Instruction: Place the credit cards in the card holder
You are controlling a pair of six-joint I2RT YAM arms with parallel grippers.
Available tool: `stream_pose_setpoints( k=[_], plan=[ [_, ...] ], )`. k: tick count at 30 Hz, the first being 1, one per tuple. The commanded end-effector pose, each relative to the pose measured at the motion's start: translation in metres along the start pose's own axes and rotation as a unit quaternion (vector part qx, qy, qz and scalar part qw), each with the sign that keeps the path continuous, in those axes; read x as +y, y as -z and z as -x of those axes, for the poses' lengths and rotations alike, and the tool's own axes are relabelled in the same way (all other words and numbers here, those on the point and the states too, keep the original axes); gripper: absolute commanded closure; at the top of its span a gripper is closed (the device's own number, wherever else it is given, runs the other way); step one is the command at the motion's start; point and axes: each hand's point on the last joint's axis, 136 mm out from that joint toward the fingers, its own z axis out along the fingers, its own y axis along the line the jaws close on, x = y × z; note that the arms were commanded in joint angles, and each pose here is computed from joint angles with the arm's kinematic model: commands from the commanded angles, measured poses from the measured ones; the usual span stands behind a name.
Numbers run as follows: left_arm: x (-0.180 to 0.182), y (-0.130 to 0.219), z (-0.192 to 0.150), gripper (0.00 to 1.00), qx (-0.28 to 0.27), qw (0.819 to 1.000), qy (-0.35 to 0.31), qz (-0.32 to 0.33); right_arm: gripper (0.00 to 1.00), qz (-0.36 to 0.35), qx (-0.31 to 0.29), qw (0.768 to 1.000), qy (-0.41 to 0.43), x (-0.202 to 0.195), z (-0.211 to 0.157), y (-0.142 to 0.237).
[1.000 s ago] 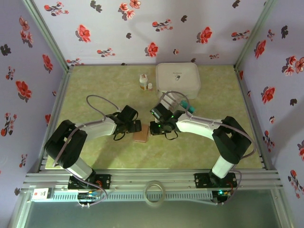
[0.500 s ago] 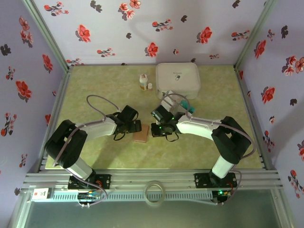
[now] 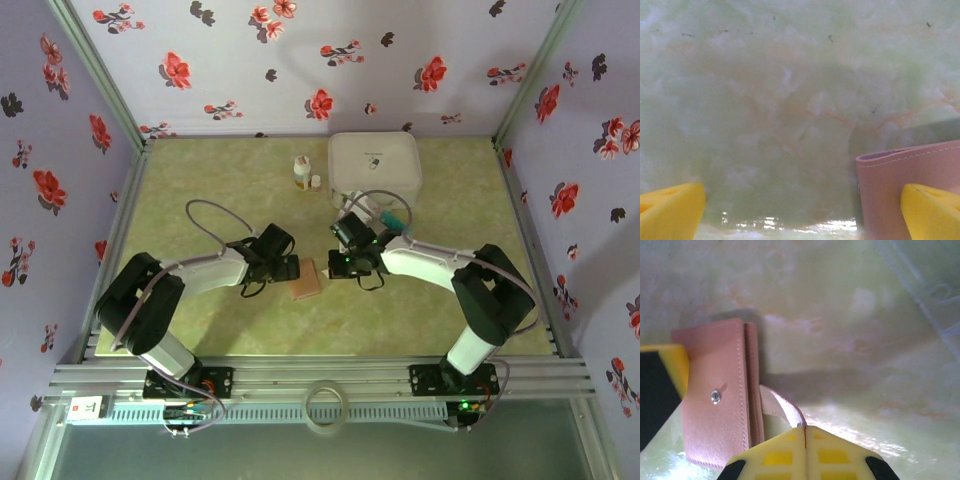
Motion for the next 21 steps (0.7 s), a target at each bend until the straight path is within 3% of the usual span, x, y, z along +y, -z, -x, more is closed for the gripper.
stream_pose_setpoints(
  k=[1, 21],
  plan=[
    [0.012, -0.007, -0.025, 0.0, 0.048, 0.998, -0.012, 0.041, 1.0, -0.001, 0.006, 1.0, 0.013, -0.003, 0.001, 0.007],
    [0.011, -0.016, -0.032, 0.0, 0.054, 0.997, -0.015, 0.046, 1.0, 0.066, 0.026, 0.997, 0.035, 0.058, -0.001, -0.014]
  ],
)
